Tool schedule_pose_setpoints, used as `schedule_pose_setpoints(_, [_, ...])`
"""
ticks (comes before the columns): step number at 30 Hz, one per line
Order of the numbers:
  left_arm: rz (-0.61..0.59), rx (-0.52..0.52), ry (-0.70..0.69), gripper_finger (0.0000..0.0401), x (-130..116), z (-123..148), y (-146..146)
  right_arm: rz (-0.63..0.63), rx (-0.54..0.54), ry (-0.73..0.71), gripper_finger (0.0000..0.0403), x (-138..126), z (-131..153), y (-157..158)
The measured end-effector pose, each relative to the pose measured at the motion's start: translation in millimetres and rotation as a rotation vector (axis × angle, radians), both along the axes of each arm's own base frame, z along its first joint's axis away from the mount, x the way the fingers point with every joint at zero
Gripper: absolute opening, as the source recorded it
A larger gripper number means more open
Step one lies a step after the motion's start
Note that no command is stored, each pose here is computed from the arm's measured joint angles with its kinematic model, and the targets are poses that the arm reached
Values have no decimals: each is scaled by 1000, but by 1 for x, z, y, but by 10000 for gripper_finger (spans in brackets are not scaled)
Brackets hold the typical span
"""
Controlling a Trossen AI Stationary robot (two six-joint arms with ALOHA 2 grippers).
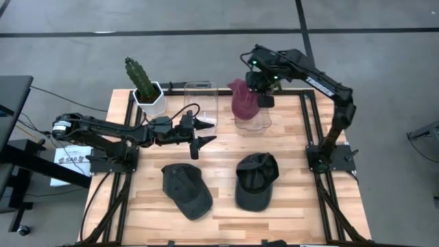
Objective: Pick & Place hat
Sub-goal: Put the red cap into the right transparent bin
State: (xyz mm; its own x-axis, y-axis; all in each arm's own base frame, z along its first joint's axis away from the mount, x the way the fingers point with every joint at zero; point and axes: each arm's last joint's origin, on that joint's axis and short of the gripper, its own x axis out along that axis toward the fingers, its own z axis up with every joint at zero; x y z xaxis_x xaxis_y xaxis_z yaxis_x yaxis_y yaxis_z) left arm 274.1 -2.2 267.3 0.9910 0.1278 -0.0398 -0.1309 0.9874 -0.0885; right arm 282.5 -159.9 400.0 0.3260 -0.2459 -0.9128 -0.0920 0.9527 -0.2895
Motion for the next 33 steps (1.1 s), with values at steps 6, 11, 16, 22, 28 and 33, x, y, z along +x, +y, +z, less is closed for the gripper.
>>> schedule_pose_setpoints(6, [0,0,0,236,0,0,0,-54,-33,146,15,5,-19,-13])
schedule_pose_setpoints(11, [0,0,0,236,0,0,0,-58,-55,144,15,7,-19,-14])
schedule_pose_setpoints(16, [3,0,0,236,0,0,0,-33,-53,129,17,11,-19,-10])
schedule_pose_setpoints(22, [3,0,1,236,0,0,0,-9,-34,131,15,21,-26,-5])
schedule_pose_setpoints(28, [4,-19,-2,236,0,0,0,2,-11,179,18,37,-45,-8])
schedule_pose_setpoints(33, [4,-26,-3,236,0,0,0,15,6,223,15,48,-61,-12])
